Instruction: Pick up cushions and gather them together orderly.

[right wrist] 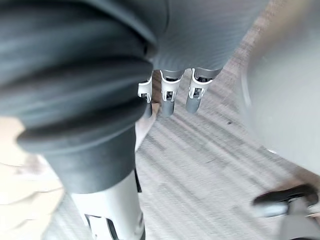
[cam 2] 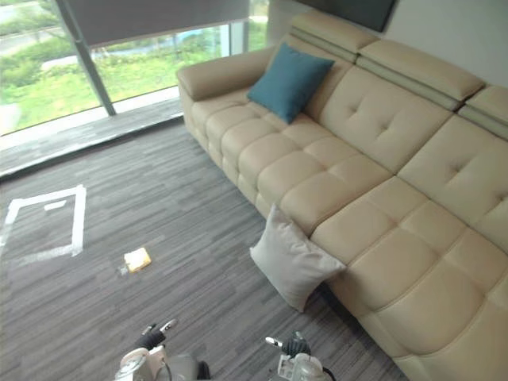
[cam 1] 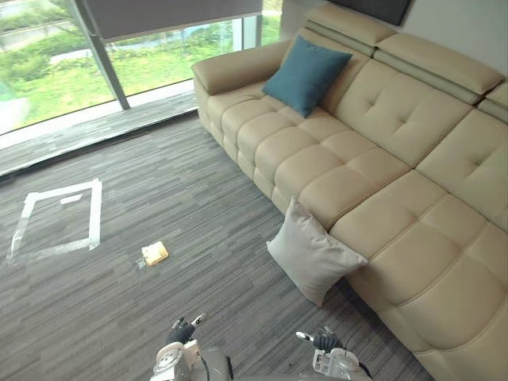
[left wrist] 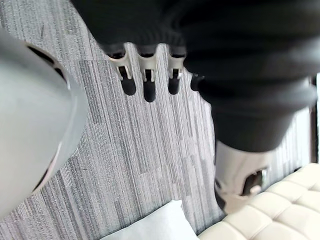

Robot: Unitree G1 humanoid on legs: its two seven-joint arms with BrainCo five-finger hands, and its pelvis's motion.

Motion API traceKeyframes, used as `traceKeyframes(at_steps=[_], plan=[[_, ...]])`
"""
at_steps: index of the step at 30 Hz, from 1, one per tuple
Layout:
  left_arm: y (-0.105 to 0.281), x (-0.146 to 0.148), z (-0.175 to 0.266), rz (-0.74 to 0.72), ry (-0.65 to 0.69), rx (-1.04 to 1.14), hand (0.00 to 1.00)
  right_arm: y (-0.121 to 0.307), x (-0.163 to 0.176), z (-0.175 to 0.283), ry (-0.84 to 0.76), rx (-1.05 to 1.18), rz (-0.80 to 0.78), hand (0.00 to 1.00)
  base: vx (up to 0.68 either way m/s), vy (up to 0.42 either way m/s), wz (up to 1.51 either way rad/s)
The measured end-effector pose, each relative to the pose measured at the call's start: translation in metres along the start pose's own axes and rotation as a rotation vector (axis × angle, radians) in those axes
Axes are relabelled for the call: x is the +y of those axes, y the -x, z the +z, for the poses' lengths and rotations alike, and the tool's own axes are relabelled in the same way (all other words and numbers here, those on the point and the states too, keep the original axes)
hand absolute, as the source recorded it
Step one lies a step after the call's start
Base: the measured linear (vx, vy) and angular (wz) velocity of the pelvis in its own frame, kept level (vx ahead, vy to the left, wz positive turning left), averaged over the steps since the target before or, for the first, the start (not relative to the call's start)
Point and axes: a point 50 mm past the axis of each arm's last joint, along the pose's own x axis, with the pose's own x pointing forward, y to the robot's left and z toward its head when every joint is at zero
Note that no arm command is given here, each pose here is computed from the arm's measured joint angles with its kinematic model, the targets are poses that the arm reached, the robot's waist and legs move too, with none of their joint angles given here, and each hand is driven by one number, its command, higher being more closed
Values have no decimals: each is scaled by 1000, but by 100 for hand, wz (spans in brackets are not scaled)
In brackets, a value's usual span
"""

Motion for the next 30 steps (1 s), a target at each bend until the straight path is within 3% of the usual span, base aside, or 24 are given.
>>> traceKeyframes(at_steps=[7,11,18,30], plan=[[1,3,-6,3,-48,21,0,-2,-2,8,-18,-32,-9,0,333,-5,-53],[3,-13,-14,-35,-64,44,0,-3,-22,16,-44,-49,-66,0,375,-147,-40],[4,-21,-1,-59,-42,-25,0,-3,-23,11,-48,-25,-72,0,289,-64,-48],[1,-9,0,-25,-28,-17,0,-1,-17,-5,37,29,-45,0,203,258,-94]])
